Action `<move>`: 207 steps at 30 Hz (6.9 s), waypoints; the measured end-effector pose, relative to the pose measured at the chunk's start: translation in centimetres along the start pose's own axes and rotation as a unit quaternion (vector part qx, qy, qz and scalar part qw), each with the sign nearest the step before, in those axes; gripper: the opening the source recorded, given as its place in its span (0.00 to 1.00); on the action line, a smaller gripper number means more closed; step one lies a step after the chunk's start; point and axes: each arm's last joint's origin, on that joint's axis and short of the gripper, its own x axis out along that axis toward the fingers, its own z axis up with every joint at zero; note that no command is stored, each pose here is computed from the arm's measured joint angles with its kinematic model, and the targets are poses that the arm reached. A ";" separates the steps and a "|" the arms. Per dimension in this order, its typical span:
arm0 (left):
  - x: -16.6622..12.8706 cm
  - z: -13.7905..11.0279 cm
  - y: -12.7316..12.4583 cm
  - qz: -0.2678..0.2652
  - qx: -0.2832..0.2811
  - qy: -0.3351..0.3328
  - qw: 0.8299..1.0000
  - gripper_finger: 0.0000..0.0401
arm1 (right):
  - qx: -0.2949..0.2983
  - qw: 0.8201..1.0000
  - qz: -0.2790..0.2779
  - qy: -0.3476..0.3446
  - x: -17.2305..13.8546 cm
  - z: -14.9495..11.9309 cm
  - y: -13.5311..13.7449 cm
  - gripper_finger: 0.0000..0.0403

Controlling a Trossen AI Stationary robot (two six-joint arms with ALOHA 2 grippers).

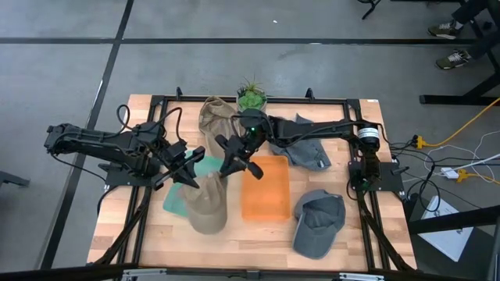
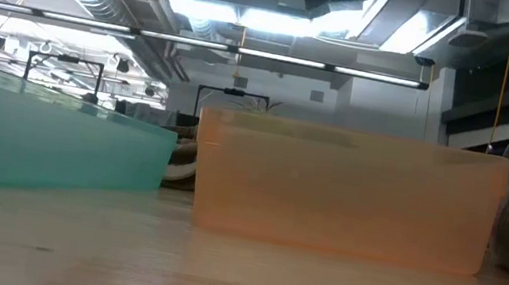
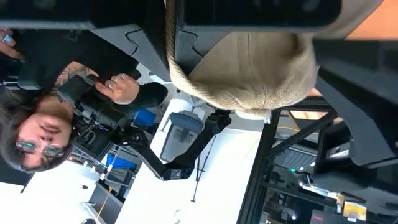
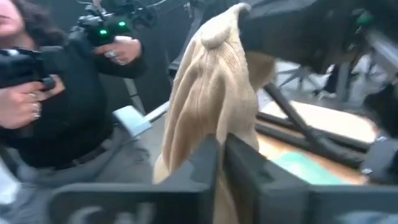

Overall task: Pick & Place hat
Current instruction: Put the right brown cap into the orange bin, then put the left brown cap into the orange bin

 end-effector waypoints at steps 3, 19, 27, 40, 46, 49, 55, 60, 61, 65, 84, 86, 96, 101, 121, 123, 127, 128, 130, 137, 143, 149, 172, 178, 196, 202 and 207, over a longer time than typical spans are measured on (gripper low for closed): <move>0.0 -0.2 0.1 0.003 -0.007 0.007 1.000 0.02 | 0.022 0.999 0.037 0.000 0.0 0.0 0.2 0.03; -0.1 -0.9 0.4 0.019 -0.036 0.038 0.998 0.02 | 0.158 0.977 0.139 0.021 -0.1 0.0 0.8 0.01; -0.7 -0.6 1.1 0.044 -0.029 0.028 0.998 0.03 | 0.162 0.978 0.128 0.035 -1.1 1.2 2.3 0.01; -1.1 -0.2 1.8 0.098 0.018 0.006 0.995 0.34 | 0.136 0.985 0.039 0.102 -3.4 2.1 5.1 0.00; -1.2 -0.1 1.9 0.116 0.027 0.000 0.993 0.49 | 0.152 0.981 0.033 0.117 -4.4 2.7 6.3 0.00; -1.2 -0.1 1.9 0.116 0.031 0.001 0.993 0.52 | 0.164 0.977 0.031 0.130 -5.4 3.2 7.2 0.00; -1.2 -0.1 2.0 0.119 0.034 0.000 0.992 0.52 | 0.168 0.967 -0.022 0.190 -7.8 3.5 9.2 0.00; -1.2 -0.1 2.0 0.119 0.043 0.001 0.992 0.53 | 0.140 0.964 -0.038 0.222 -8.5 3.2 9.6 0.00; -1.2 -0.1 2.0 0.119 0.043 0.002 0.992 0.53 | 0.134 0.964 -0.044 0.228 -8.5 3.1 9.6 0.00; -1.2 -0.2 2.0 0.120 0.040 0.004 0.992 0.53 | 0.114 0.961 -0.048 0.248 -8.1 2.2 8.8 0.00; -1.2 -0.2 2.1 0.123 0.052 0.006 0.991 0.53 | 0.066 0.953 0.005 0.296 -6.7 -1.0 8.1 0.00; -1.2 -0.2 2.1 0.123 0.060 0.007 0.991 0.53 | 0.068 0.952 0.007 0.300 -6.6 -1.9 8.0 0.00; -1.2 -0.2 2.1 0.124 0.091 0.011 0.988 0.53 | 0.058 0.934 -0.046 0.350 -6.4 -6.2 7.2 0.00; -1.2 -0.2 2.1 0.129 0.093 0.010 0.987 0.53 | 0.030 0.931 -0.060 0.358 -7.0 -6.2 6.6 0.00; -1.3 -0.1 2.4 0.177 0.112 0.001 0.978 0.53 | 0.087 0.894 -0.166 0.407 -8.9 -6.7 5.4 0.03; -1.3 -0.1 2.4 0.177 0.113 0.001 0.978 0.53 | 0.100 0.885 -0.188 0.413 -9.0 -6.7 5.3 0.04; -1.3 -0.1 2.4 0.177 0.112 0.001 0.978 0.53 | 0.126 0.870 -0.225 0.420 -9.1 -6.8 5.3 0.06; -1.3 -0.1 2.4 0.177 0.113 0.001 0.978 0.53 | 0.131 0.868 -0.230 0.420 -9.1 -6.8 5.3 0.06; -1.3 -0.1 2.4 0.177 0.112 0.003 0.978 0.53 | 0.143 0.864 -0.242 0.419 -9.2 -6.8 5.2 0.05; -1.4 -0.6 2.5 0.183 0.097 0.024 0.978 0.53 | 0.147 0.831 -0.299 0.446 -9.5 -7.0 5.2 0.09; -1.4 -0.9 2.6 0.190 0.105 0.042 0.975 0.53 | 0.162 0.817 -0.322 0.451 -9.7 -7.0 5.2 0.25; -1.7 -1.1 3.2 0.278 0.109 0.043 0.953 0.53 | 0.181 0.809 -0.324 0.456 -9.8 -6.9 5.4 0.44; 0.9 -1.6 9.5 0.495 0.045 0.145 0.856 0.53 | 0.247 0.719 -0.410 0.504 -11.7 -2.1 7.3 0.54; 1.4 -1.3 12.9 0.567 -0.026 0.198 0.799 0.53 | 0.249 0.703 -0.422 0.515 -12.0 -2.2 7.5 0.54; 0.7 -3.8 21.0 0.662 -0.178 0.175 0.706 0.53 | 0.247 0.708 -0.427 0.505 -11.8 -2.1 7.3 0.54; 0.6 -4.7 21.9 0.668 -0.205 0.170 0.695 0.53 | 0.245 0.709 -0.426 0.505 -11.8 -2.1 7.3 0.54; 0.7 -4.9 21.9 0.661 -0.224 0.163 0.698 0.53 | 0.243 0.710 -0.425 0.506 -11.8 -2.1 7.3 0.54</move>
